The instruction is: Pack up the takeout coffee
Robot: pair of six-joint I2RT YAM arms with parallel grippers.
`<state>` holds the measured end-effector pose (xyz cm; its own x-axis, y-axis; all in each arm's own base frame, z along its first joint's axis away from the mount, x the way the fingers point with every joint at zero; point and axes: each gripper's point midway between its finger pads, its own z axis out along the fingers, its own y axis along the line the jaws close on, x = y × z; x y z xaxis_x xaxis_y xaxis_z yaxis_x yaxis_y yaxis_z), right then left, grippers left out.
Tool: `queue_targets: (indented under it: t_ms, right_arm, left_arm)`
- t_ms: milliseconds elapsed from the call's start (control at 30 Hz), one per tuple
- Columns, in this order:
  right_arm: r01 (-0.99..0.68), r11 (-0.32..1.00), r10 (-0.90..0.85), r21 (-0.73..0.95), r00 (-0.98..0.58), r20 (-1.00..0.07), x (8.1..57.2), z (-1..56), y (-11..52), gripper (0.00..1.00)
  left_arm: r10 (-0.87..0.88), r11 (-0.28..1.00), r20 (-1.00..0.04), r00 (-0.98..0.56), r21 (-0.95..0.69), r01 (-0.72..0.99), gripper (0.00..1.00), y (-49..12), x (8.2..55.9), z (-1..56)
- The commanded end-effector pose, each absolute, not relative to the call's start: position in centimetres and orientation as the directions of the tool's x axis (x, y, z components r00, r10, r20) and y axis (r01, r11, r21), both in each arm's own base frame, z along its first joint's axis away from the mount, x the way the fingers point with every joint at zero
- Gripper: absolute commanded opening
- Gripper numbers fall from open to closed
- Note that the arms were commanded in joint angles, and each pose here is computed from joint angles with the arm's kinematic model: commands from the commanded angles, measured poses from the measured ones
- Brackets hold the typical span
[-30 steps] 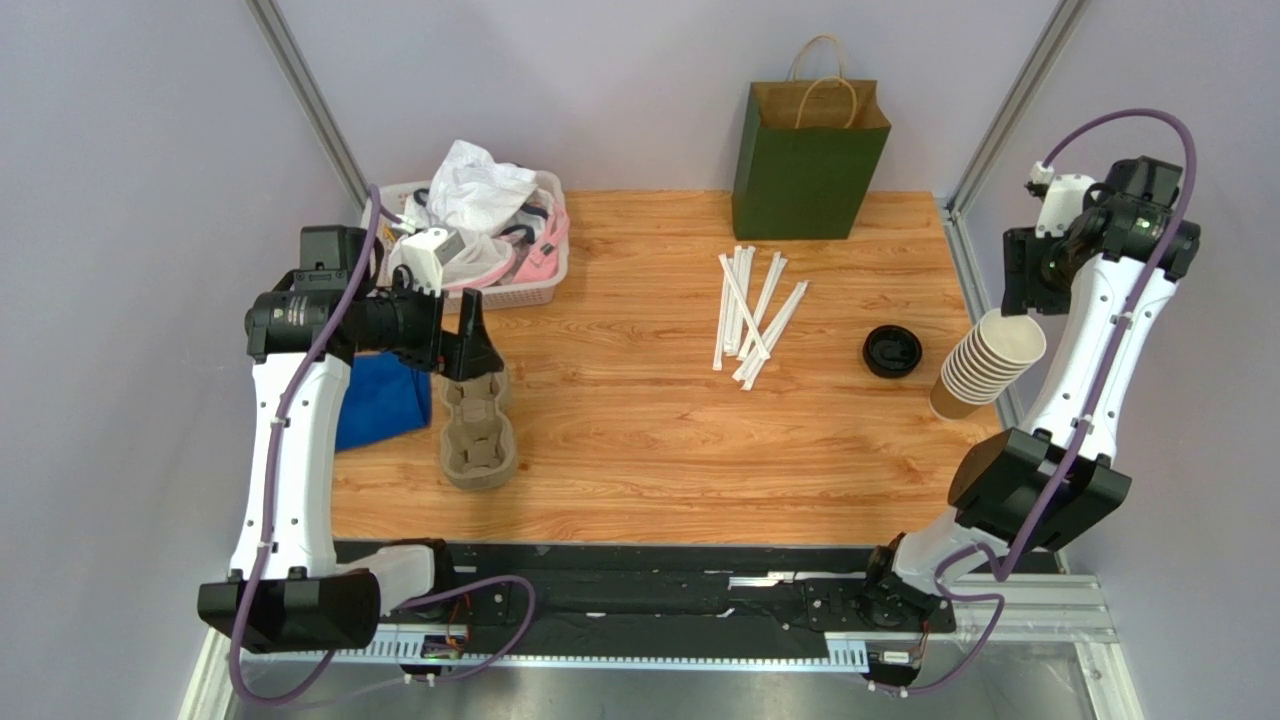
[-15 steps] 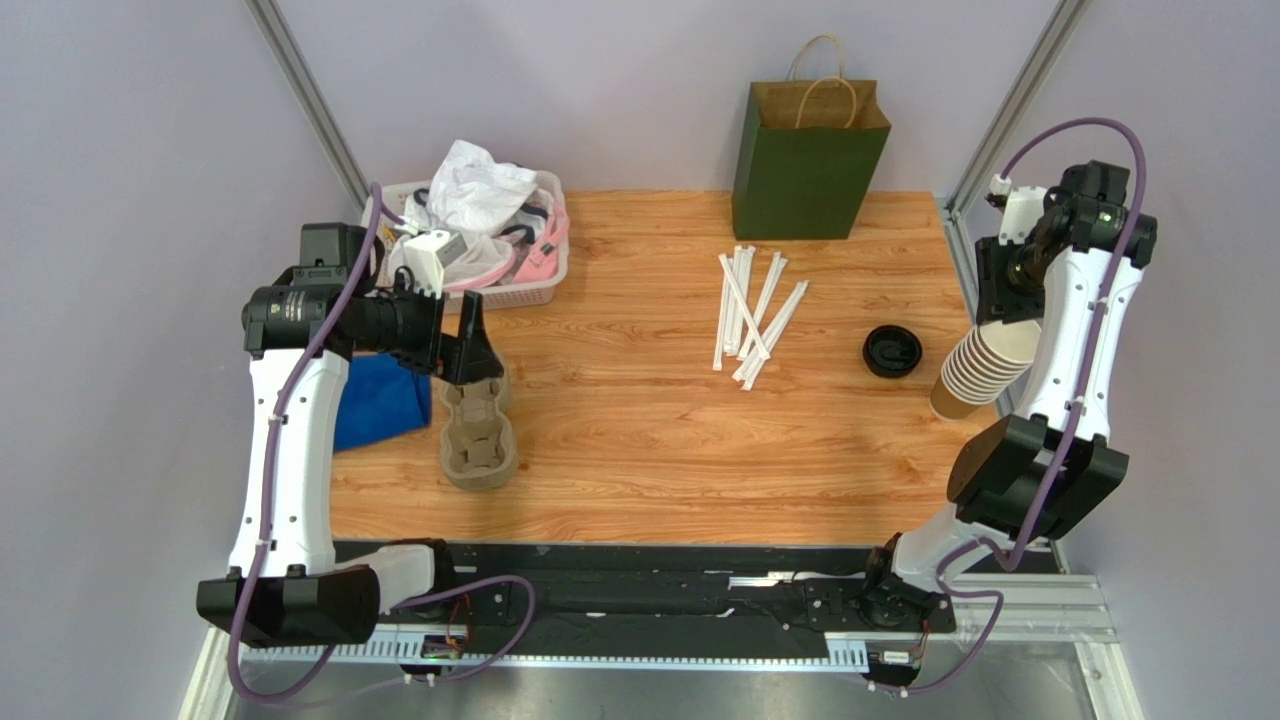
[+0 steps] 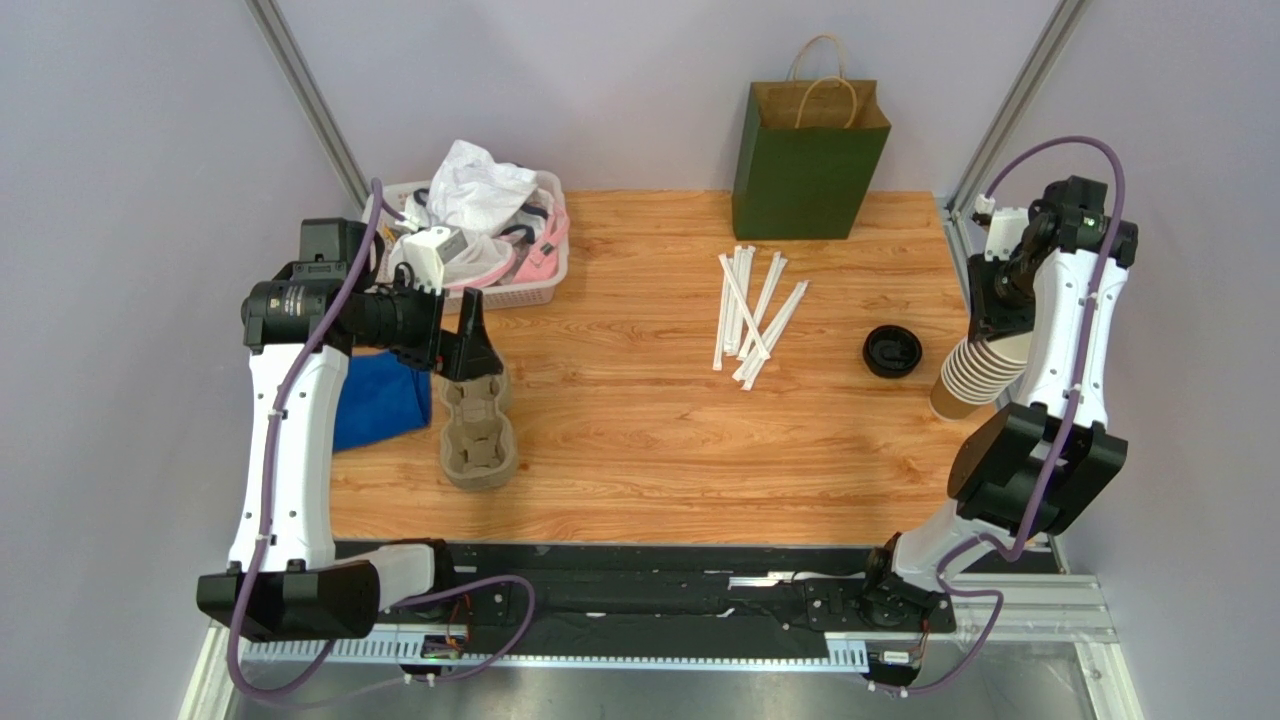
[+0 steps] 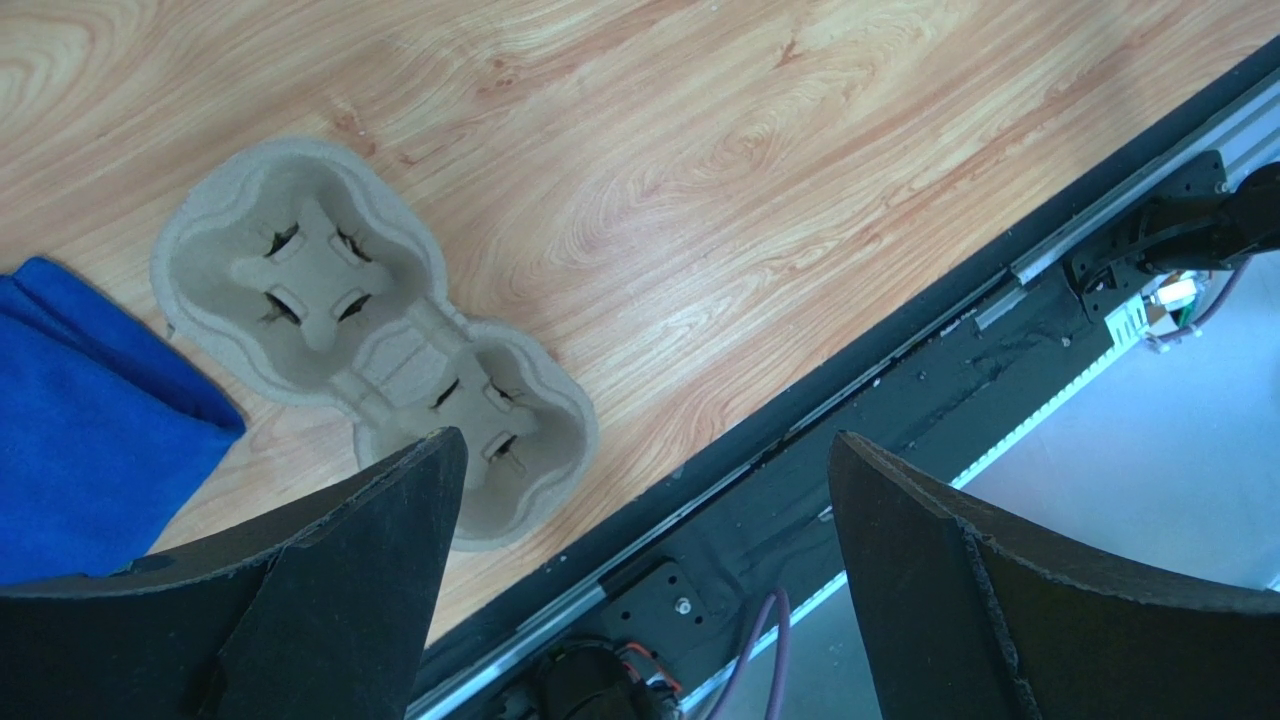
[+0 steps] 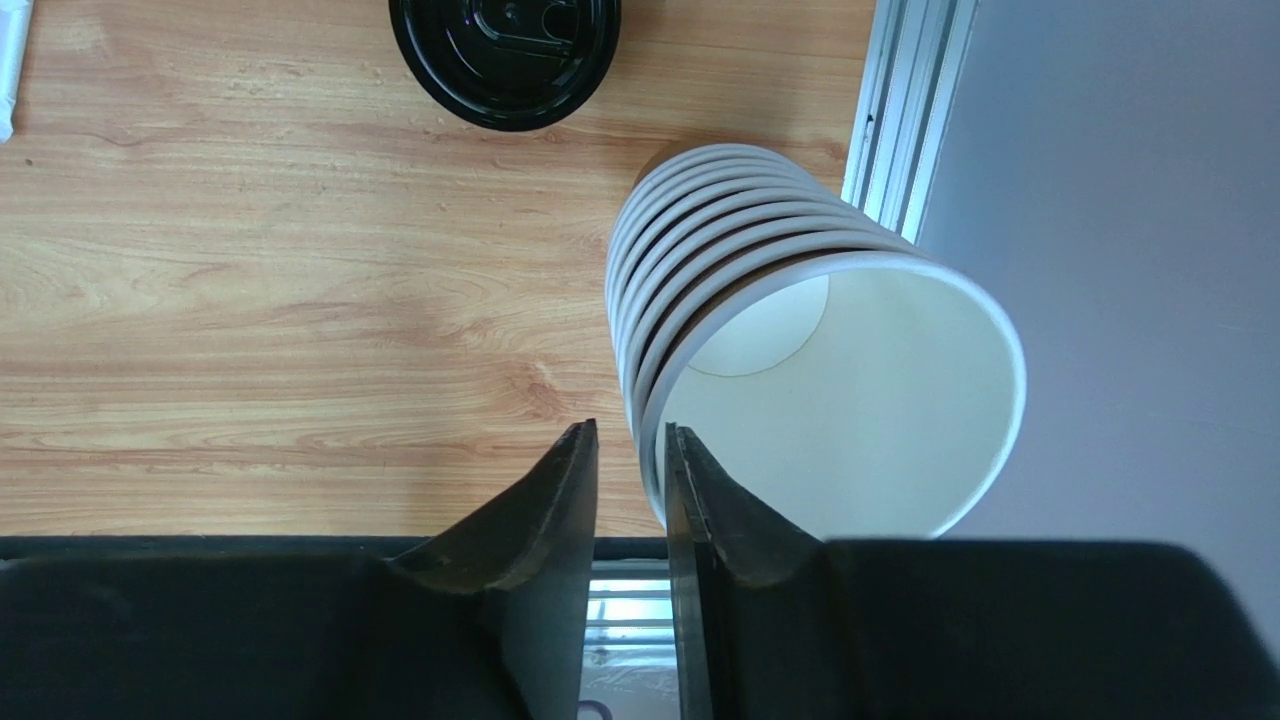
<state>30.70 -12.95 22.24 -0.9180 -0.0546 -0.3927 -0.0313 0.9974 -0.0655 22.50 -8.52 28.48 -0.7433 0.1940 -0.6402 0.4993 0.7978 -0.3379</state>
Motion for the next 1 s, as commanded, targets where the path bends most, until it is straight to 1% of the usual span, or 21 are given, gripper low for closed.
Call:
queue_targets:
  t_ms: [0,133,200,233,267,733,800,967]
  right_arm:
    - [-0.032,0.999,-0.042,-0.040,-0.954,-0.297,27.8,22.1,-11.9,0.22]
    - [-0.040,0.997,-0.057,-0.060,-0.950,-0.307,27.6,22.9,-12.1,0.18]
    - [-0.040,0.996,-0.062,-0.076,-0.948,-0.311,27.6,23.3,-12.3,0.10]
    - [-0.042,0.996,-0.065,-0.081,-0.949,-0.309,27.5,23.3,-12.4,0.04]
    - [-0.041,0.995,-0.066,-0.088,-0.950,-0.305,27.5,23.3,-12.5,0.00]
    - [-0.043,0.984,-0.102,-0.172,-0.932,-0.349,27.3,26.0,-13.1,0.00]
    - [-0.053,0.983,-0.112,-0.175,-0.930,-0.349,27.3,26.1,-13.0,0.00]
    - [-0.048,0.968,-0.130,-0.245,-0.935,-0.329,27.1,26.1,-13.7,0.00]
  left_arm:
    - [0.209,0.783,-0.666,-0.716,-0.325,0.531,0.99,-8.9,22.3,29.5]
    - [0.210,0.781,-0.666,-0.715,-0.325,0.532,0.99,-8.9,22.2,29.5]
    - [0.209,0.782,-0.666,-0.716,-0.326,0.531,0.99,-8.9,22.2,29.4]
    - [0.209,0.782,-0.668,-0.714,-0.325,0.532,0.99,-8.9,22.3,29.4]
    - [0.206,0.781,-0.665,-0.718,-0.329,0.530,0.99,-9.0,22.3,29.4]
    - [0.209,0.776,-0.665,-0.717,-0.333,0.535,0.99,-9.1,22.3,29.0]
    - [0.209,0.775,-0.667,-0.715,-0.333,0.537,0.99,-9.1,22.3,29.0]
    - [0.208,0.774,-0.666,-0.717,-0.336,0.537,0.99,-9.2,22.5,28.9]
